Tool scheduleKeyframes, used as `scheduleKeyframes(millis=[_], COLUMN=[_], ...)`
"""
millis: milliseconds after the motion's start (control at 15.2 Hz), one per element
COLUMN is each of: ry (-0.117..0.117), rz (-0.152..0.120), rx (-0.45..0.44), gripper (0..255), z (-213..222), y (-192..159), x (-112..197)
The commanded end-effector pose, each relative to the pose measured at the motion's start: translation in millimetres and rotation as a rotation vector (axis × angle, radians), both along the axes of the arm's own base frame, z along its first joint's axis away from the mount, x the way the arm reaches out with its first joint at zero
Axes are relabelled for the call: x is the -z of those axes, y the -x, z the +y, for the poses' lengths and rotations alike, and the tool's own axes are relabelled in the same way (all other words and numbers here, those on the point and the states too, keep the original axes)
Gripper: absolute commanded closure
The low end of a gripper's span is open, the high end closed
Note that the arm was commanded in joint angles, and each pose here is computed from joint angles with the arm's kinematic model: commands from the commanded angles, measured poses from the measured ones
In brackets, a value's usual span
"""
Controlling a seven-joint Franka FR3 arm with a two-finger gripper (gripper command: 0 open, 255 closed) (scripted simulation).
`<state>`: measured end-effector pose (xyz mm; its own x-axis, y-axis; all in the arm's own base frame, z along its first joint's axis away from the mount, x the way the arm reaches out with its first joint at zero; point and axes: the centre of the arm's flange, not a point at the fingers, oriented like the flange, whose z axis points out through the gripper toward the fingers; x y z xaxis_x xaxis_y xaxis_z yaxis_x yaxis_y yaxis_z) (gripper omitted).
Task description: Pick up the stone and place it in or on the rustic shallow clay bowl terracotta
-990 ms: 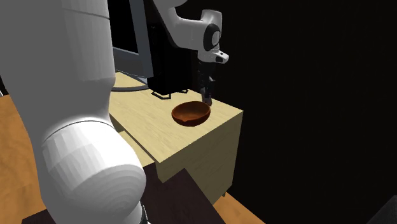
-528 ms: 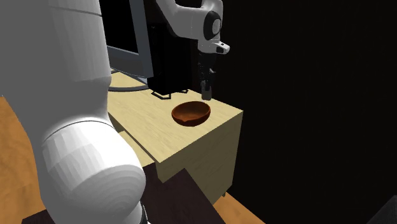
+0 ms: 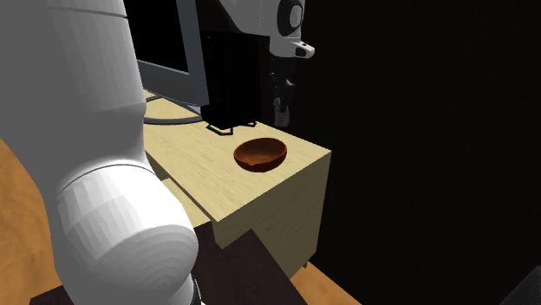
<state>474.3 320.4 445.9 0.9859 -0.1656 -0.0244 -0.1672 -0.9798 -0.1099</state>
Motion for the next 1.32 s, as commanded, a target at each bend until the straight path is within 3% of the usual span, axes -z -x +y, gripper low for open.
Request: scheduleKeyframes(millis=[0, 660, 1254], ry=[0.0, 0.0, 0.0], rz=[0.0, 0.0, 0.0], rx=[0.0, 0.0, 0.0], gripper=[255, 255, 255], z=[-5, -64, -64], y=[11, 130, 130], x=[-4, -14, 33])
